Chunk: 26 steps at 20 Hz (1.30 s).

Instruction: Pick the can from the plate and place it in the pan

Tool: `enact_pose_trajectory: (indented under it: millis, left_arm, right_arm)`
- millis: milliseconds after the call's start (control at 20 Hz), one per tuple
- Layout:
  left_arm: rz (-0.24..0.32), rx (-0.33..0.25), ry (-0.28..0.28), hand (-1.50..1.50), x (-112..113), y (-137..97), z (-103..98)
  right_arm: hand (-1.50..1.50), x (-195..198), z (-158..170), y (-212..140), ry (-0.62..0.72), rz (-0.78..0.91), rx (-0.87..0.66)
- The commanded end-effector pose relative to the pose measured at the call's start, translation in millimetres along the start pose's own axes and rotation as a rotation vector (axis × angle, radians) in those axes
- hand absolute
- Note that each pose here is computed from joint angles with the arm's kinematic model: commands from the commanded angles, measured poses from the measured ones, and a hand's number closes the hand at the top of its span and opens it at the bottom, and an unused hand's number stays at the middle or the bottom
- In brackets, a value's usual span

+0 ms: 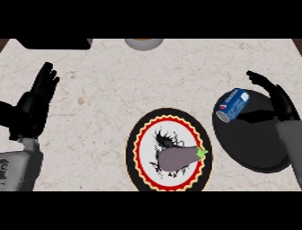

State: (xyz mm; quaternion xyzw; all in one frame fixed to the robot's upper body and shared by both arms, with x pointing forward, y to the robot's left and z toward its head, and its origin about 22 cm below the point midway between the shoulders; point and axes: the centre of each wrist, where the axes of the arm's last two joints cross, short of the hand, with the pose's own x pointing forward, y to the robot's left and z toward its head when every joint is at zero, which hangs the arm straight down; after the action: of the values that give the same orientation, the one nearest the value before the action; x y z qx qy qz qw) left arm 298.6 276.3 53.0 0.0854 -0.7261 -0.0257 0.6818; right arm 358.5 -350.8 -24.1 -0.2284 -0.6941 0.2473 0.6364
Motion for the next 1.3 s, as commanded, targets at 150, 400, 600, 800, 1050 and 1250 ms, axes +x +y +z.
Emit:
enact_pose_trajectory:
  millis: [150, 400, 600, 800, 1050, 1250]
  left_arm:
    - [0.006, 0.012, 0.021, 0.00, -5.2, 3.2, -1.6]
    - [-0.001, 0.046, 0.030, 0.00, -4.9, 10.8, 6.2]
    - [-0.007, 0.056, 0.034, 0.00, -9.8, 2.7, 9.4]
    - [-0.026, 0.030, 0.025, 0.00, -5.5, 10.9, 12.0]
    - [-0.021, 0.048, 0.028, 0.00, -5.6, 7.2, 9.2]
    - [-0.014, 0.044, 0.023, 0.00, 8.8, 14.5, 2.8]
  right_arm:
    - [-1.50, -19.0, 17.7, -41.0, -0.093, -0.295, -0.160]
    - [-1.50, -53.5, 79.2, -77.0, -0.087, -0.411, 0.003]
    - [-1.50, -61.0, 122.4, -113.8, -0.152, -0.455, 0.035]
    - [-1.50, -62.1, 168.8, -143.9, -0.180, -0.457, 0.010]
    - [-1.50, -52.0, 223.7, -161.7, -0.185, -0.447, 0.003]
    - [-1.50, -34.1, 246.3, -169.4, -0.168, -0.422, 0.051]
